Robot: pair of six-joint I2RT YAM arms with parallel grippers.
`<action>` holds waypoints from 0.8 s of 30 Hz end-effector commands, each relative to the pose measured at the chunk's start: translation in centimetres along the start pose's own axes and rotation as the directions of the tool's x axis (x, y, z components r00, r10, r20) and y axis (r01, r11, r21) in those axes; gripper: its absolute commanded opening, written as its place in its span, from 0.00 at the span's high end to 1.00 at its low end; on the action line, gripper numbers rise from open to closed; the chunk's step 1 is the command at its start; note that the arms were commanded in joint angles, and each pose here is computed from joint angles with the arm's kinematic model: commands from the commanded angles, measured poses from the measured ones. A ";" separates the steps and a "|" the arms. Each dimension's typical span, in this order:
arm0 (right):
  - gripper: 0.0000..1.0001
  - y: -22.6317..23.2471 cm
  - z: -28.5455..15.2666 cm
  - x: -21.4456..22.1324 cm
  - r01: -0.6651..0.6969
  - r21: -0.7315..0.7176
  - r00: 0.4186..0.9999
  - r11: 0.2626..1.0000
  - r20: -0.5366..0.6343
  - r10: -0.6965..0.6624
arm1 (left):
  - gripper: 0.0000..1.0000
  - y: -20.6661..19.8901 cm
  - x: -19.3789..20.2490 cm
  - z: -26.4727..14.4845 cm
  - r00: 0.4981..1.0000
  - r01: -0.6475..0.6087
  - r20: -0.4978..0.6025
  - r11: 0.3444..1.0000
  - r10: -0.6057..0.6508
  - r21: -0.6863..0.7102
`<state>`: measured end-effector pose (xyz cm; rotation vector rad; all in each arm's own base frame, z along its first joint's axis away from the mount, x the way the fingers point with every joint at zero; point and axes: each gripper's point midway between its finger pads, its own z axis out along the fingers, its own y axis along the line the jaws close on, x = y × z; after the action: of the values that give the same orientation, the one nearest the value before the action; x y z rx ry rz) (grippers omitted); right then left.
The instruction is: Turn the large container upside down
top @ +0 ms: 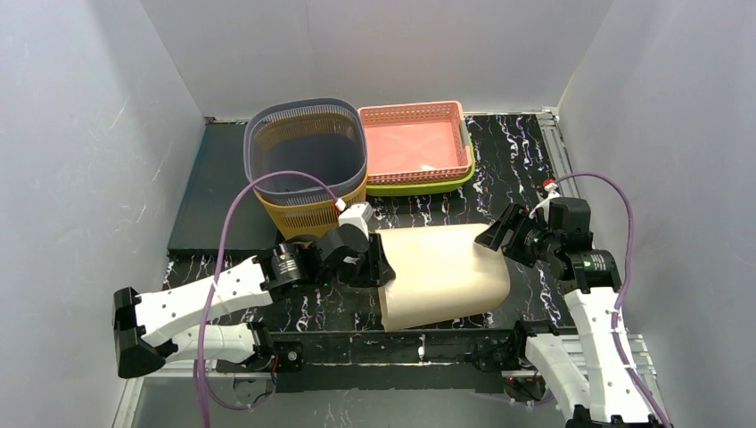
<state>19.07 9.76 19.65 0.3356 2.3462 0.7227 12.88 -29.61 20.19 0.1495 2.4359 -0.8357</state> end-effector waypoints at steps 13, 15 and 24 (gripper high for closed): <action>0.41 1.4 0.2 1.3 -0.033 -0.093 0.997 0.995 -0.075 0.026 | 0.82 1.7 1.0 0.0 1.000 -0.023 -0.012 0.999 0.023 -0.043; 0.43 2.6 -0.3 0.7 -0.032 -0.137 0.998 0.990 -0.062 0.024 | 0.83 1.7 1.0 0.0 0.999 -0.032 -0.015 0.999 0.032 -0.040; 0.46 6.6 -2.8 -1.3 -0.022 -0.273 1.000 0.962 -0.015 0.018 | 0.87 -0.8 1.0 0.6 0.998 -0.056 -0.025 0.996 0.058 0.073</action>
<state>19.53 9.98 19.92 0.3525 2.3404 0.7579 12.37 -28.72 20.04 0.1902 2.4335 -0.8339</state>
